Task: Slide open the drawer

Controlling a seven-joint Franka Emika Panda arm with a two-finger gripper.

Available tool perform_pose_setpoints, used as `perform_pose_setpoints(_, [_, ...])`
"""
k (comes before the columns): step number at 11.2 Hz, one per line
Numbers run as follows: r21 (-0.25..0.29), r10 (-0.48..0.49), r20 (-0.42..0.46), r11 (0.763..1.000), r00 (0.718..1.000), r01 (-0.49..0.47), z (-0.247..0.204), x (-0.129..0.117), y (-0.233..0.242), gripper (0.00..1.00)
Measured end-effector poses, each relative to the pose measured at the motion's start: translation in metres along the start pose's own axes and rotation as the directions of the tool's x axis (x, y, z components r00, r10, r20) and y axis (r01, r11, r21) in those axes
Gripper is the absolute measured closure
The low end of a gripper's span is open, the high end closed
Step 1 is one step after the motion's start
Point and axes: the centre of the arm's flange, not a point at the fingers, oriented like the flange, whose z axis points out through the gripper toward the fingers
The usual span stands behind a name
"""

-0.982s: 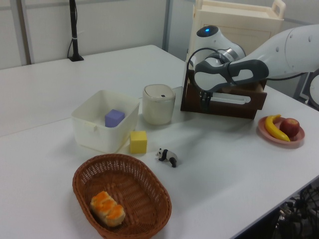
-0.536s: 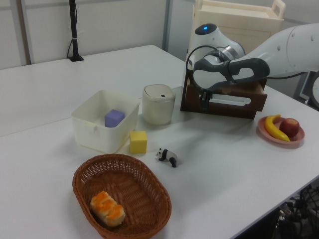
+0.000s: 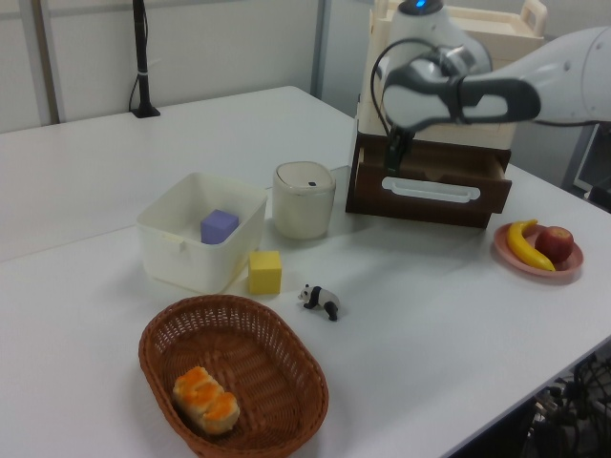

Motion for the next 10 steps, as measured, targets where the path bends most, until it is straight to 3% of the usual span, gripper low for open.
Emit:
perform_pose_setpoints(1, [0.055, 0.068, 0.004, 0.996, 0.998, -0.069, -0.015, -0.004, -0.002, 0.04])
perform_pose_setpoints(2, [0.097, 0.145, 0.028, 0.984, 0.989, -0.147, -0.031, -0.008, -0.005, 0.0])
perform_pose_setpoints(3, [0.152, 0.242, 0.061, 0.957, 0.968, -0.249, -0.049, -0.01, -0.01, 0.0])
perform_pose_setpoints(5, [0.238, 0.408, 0.155, 0.868, 0.9, -0.435, -0.079, -0.012, -0.025, 0.0])
perform_pose_setpoints(7, [0.251, 0.52, 0.218, 0.788, 0.826, -0.562, -0.087, -0.013, -0.031, 0.0])
perform_pose_setpoints(8, [0.245, 0.556, 0.235, 0.76, 0.798, -0.602, -0.086, -0.013, -0.032, 0.0])
perform_pose_setpoints(10, [0.243, 0.582, 0.249, 0.736, 0.774, -0.632, -0.083, -0.014, -0.03, 0.0])
